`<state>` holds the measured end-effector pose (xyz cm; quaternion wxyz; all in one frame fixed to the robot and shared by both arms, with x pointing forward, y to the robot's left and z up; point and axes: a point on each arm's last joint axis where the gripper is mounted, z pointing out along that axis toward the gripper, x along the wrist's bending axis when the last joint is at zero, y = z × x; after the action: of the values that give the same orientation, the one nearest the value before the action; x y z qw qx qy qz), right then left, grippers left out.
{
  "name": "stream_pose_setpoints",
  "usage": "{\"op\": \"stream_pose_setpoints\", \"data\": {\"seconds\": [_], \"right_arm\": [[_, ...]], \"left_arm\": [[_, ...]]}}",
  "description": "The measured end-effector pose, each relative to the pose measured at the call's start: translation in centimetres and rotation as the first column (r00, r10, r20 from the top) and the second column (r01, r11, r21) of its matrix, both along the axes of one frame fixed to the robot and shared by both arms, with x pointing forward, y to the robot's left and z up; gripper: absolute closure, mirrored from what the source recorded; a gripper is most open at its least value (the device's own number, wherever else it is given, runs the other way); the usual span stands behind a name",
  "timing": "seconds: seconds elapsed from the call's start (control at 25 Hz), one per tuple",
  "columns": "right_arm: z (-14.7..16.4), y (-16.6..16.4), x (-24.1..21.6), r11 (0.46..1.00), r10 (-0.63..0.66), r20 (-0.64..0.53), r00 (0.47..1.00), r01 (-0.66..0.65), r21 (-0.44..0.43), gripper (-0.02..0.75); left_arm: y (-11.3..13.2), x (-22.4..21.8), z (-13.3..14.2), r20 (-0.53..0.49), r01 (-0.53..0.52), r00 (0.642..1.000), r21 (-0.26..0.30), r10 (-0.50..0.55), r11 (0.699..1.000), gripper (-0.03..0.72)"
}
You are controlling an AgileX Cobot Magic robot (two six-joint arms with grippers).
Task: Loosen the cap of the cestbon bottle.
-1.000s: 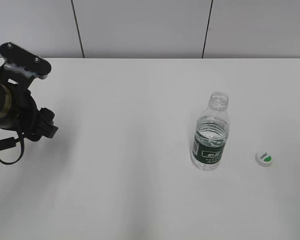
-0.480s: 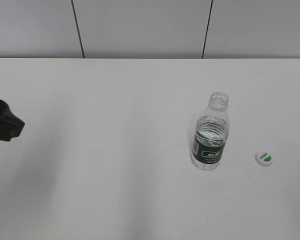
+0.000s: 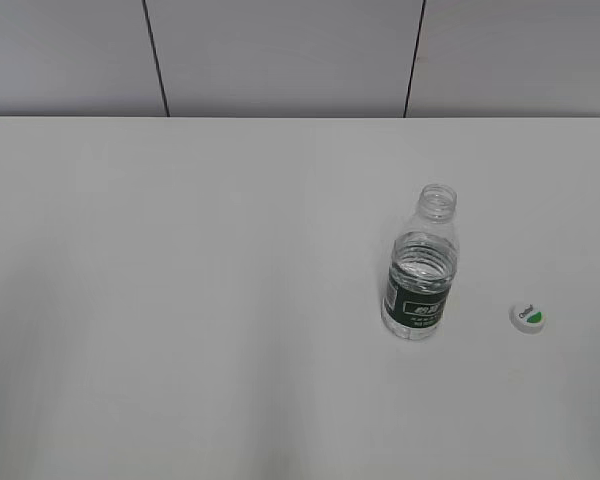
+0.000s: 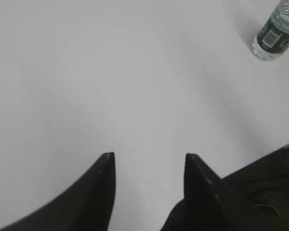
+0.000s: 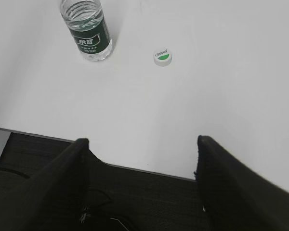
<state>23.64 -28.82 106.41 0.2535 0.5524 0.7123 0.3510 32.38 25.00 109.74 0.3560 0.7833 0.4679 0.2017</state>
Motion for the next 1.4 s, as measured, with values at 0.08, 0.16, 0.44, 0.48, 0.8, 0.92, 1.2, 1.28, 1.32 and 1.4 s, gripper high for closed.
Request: {"op": "stream_pose_setpoints", "data": {"seconds": [0.08, 0.16, 0.44, 0.48, 0.8, 0.92, 1.2, 1.28, 1.32, 1.4], "right_arm": [[0.0, 0.0, 0.0, 1.0, 0.0, 0.0, 1.0, 0.0, 0.0, 0.214], [0.0, 0.0, 0.0, 1.0, 0.0, 0.0, 1.0, 0.0, 0.0, 0.214], [0.0, 0.0, 0.0, 0.998, 0.045, 0.015, 0.999, -0.044, -0.053, 0.214], [0.0, 0.0, 0.0, 0.997, 0.049, 0.016, 0.999, -0.048, -0.059, 0.214], [-0.2, 0.1, 0.9, 0.998, 0.044, 0.087, 0.995, -0.04, -0.054, 0.214], [-0.5, 0.1, 1.4, 0.998, 0.037, 0.118, 0.992, -0.032, -0.048, 0.214], [-0.5, 0.2, 1.5, 0.999, 0.039, 0.129, 0.991, -0.034, -0.035, 0.214], [-0.5, 0.3, 1.5, 0.999, 0.043, 0.127, 0.991, -0.041, -0.023, 0.214], [-0.5, 0.4, 1.5, 0.999, 0.045, 0.127, 0.991, -0.044, -0.018, 0.214], [-0.5, 0.4, 1.5, 0.999, 0.048, 0.127, 0.991, -0.046, -0.012, 0.214]], "left_arm": [[0.8, -1.5, -0.7, 0.001, 0.02, 1.0, -0.013, -0.02, 1.0, 0.326], [1.8, -3.0, -1.5, 0.014, 0.031, 0.999, -0.014, -0.031, 0.999, 0.326], [3.7, -6.3, -2.6, 0.1, 0.056, 0.994, -0.112, -0.045, 0.992, 0.326], [3.9, -6.5, -2.6, 0.112, 0.059, 0.993, -0.121, -0.045, 0.991, 0.326], [4.2, -7.0, -2.6, 0.14, 0.063, 0.989, -0.133, -0.044, 0.989, 0.326], [4.2, -7.0, -2.6, 0.14, 0.063, 0.989, -0.133, -0.044, 0.989, 0.326], [4.2, -7.0, -2.6, 0.14, 0.063, 0.989, -0.133, -0.044, 0.989, 0.326], [4.1, -7.0, -2.6, 0.135, 0.066, 0.99, -0.14, -0.047, 0.988, 0.326], [4.2, -7.0, -2.6, 0.14, 0.063, 0.989, -0.133, -0.044, 0.989, 0.326], [4.1, -7.0, -2.6, 0.135, 0.067, 0.99, -0.139, -0.048, 0.988, 0.326]]}}
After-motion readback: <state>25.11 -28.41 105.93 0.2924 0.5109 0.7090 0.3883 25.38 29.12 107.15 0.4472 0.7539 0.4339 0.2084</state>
